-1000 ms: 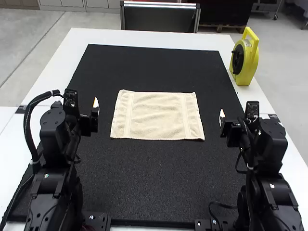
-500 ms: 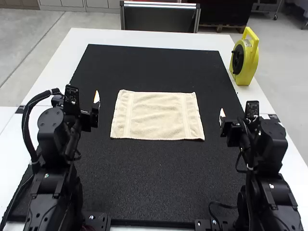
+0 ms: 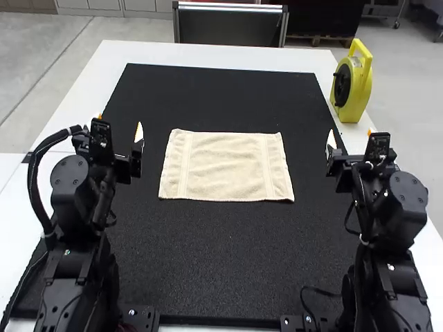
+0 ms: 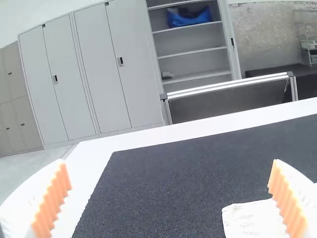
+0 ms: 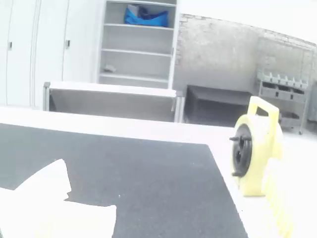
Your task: Fold the towel.
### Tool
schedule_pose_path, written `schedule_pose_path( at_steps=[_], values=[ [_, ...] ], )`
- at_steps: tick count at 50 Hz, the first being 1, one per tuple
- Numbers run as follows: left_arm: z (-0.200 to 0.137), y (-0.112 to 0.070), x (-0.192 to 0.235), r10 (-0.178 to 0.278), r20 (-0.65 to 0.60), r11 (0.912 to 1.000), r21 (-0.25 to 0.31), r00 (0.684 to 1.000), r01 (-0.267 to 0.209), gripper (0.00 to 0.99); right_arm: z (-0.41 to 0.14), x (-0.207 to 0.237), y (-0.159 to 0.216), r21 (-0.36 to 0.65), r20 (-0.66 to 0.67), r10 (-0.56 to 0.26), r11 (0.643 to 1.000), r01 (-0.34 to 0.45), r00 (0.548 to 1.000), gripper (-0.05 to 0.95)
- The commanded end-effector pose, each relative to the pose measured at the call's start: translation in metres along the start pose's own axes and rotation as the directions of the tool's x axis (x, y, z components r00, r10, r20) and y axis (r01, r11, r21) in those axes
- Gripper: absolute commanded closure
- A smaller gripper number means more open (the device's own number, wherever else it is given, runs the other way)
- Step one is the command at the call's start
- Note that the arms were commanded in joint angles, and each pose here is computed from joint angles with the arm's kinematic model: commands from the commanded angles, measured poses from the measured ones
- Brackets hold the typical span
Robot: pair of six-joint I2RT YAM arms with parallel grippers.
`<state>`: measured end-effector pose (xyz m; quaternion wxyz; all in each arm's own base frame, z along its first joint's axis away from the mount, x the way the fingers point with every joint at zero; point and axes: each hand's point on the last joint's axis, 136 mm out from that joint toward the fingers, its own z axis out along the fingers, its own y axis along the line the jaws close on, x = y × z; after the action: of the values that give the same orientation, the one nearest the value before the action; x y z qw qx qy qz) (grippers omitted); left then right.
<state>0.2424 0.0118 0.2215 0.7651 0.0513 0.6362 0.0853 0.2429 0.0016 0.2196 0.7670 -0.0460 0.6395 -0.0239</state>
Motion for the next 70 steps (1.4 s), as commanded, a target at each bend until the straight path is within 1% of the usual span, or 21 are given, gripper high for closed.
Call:
schedule_pose_path(
  at_steps=[1,4,11,15,19,23,26,29,34,36,39,40,42,45,50,55,61,63,65,67,70],
  values=[
    [0.0,0.002,-0.032,-0.009,0.059,0.9999,0.013,0.998,0.009,0.051,0.002,-0.022,0.002,-0.04,0.032,0.035,0.999,-0.033,0.999,0.0],
    [0.005,0.004,-0.038,-0.009,0.05,0.9999,0.011,0.999,0.009,0.051,0.006,-0.03,-0.001,-0.037,0.021,0.062,0.997,-0.061,0.998,0.0],
    [0.02,0.004,-0.049,-0.018,-0.002,0.9993,0.034,1.0,0.018,0.051,0.026,-0.039,-0.012,-0.017,-0.046,0.118,0.993,-0.119,0.992,0.0],
    [0.033,0.005,-0.05,-0.026,-0.042,0.9989,0.037,0.999,0.027,0.041,0.041,-0.034,-0.021,0.01,-0.106,0.153,0.988,-0.153,0.982,0.0],
    [0.047,0.007,-0.043,-0.049,-0.092,0.9982,0.032,0.995,0.052,0.039,0.053,-0.022,-0.029,0.041,-0.167,0.175,0.985,-0.171,0.97,0.0],
    [0.06,0.008,-0.025,-0.063,-0.163,0.9974,0.024,0.985,0.067,0.039,0.061,-0.002,-0.035,0.075,-0.229,0.19,0.981,-0.177,0.955,0.0],
    [0.068,0.009,-0.009,-0.064,-0.21,0.9978,0.005,0.976,0.066,0.038,0.065,0.012,-0.038,0.096,-0.255,0.195,0.98,-0.176,0.947,0.0],
    [0.073,0.008,0.001,-0.064,-0.231,0.9977,0.006,0.971,0.067,0.038,0.068,0.02,-0.039,0.103,-0.264,0.197,0.979,-0.175,0.944,0.0],
    [0.079,0.013,0.02,-0.066,-0.264,0.9977,-0.032,0.962,0.06,0.039,0.071,0.042,-0.039,0.114,-0.318,0.207,0.977,-0.18,0.925,0.0],
    [0.08,0.015,0.032,-0.066,-0.298,0.9972,-0.052,0.952,0.053,0.041,0.072,0.054,-0.039,0.118,-0.351,0.214,0.976,-0.184,0.911,-0.01],
    [0.081,0.012,0.051,-0.069,-0.356,0.9973,-0.049,0.932,0.055,0.041,0.074,0.07,-0.04,0.143,-0.397,0.219,0.974,-0.175,0.891,-0.01],
    [0.082,0.012,0.058,-0.075,-0.374,0.9967,-0.058,0.925,0.057,0.041,0.075,0.077,-0.041,0.152,-0.417,0.22,0.974,-0.171,0.882,-0.01],
    [0.082,0.013,0.068,-0.085,-0.399,0.9958,-0.067,0.913,0.063,0.041,0.077,0.087,-0.039,0.152,-0.448,0.217,0.975,-0.165,0.867,-0.01],
    [0.083,0.013,0.079,-0.097,-0.423,0.9944,-0.079,0.901,0.07,0.041,0.079,0.099,-0.039,0.155,-0.483,0.187,0.98,-0.126,0.855,0.0],
    [0.083,0.02,0.094,-0.098,-0.448,0.9923,-0.112,0.888,0.054,0.061,0.087,0.11,-0.031,0.112,-0.508,0.19,0.982,-0.154,0.84,0.0],
    [0.084,0.018,0.105,-0.097,-0.476,0.9928,-0.109,0.874,0.051,0.061,0.09,0.118,-0.029,0.107,-0.528,0.195,0.981,-0.163,0.826,0.0],
    [0.084,0.014,0.115,-0.097,-0.508,0.9941,-0.092,0.856,0.057,0.061,0.098,0.113,-0.034,0.118,-0.49,0.177,0.984,-0.136,0.854,0.0],
    [0.085,0.012,0.117,-0.095,-0.515,0.9946,-0.086,0.852,0.059,0.062,0.1,0.115,-0.036,0.113,-0.494,0.148,0.988,-0.105,0.857,0.0],
    [0.084,0.006,0.121,-0.093,-0.532,0.9956,-0.058,0.841,0.073,0.064,0.101,0.118,-0.035,0.102,-0.504,0.131,0.991,-0.092,0.854,0.0],
    [0.085,0.0,0.122,-0.09,-0.539,0.9957,-0.028,0.838,0.088,0.061,0.102,0.123,-0.031,0.082,-0.521,0.129,0.992,-0.101,0.844,0.0],
    [0.084,-0.005,0.124,-0.057,-0.546,0.9976,0.002,0.836,0.07,0.061,0.102,0.131,-0.023,0.048,-0.545,0.128,0.991,-0.121,0.829,0.0]
  ],
)
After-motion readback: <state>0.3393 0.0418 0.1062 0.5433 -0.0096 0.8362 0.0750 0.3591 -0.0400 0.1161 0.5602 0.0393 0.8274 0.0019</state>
